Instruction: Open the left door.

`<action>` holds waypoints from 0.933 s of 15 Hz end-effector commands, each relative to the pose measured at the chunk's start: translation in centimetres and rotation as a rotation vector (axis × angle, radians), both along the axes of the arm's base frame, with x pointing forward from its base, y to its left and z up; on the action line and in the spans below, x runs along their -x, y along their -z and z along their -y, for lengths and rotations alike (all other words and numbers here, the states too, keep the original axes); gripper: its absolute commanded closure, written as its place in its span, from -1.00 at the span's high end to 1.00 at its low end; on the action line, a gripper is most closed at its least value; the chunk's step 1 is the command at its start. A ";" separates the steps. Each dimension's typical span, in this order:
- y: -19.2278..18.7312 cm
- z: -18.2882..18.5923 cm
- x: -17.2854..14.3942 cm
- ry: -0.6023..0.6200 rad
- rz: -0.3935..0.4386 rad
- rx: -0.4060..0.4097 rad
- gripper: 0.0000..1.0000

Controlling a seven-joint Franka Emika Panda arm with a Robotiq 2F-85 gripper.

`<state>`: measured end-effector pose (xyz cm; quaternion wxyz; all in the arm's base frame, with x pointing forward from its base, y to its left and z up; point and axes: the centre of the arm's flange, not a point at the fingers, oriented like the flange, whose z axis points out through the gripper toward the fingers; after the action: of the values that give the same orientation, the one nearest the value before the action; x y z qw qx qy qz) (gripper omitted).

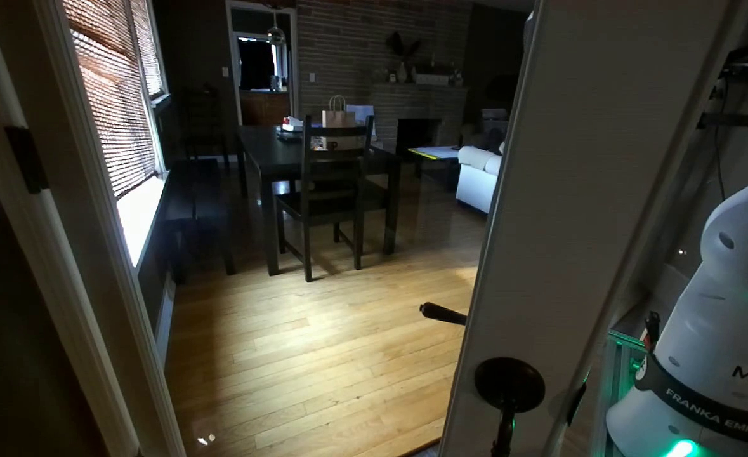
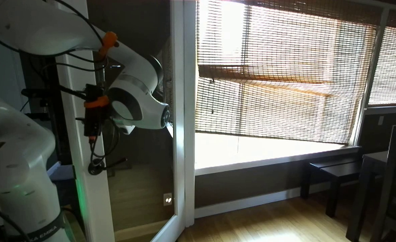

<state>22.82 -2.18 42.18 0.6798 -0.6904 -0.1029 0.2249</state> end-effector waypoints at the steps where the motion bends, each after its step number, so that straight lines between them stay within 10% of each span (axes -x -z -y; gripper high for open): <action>1: -0.3 -3.2 2.4 -0.083 -0.006 0.040 1.00; 14: -0.6 -3.3 0.9 -0.080 -0.006 0.002 1.00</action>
<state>22.79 -0.27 42.26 0.6664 -0.6897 -0.1269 0.2533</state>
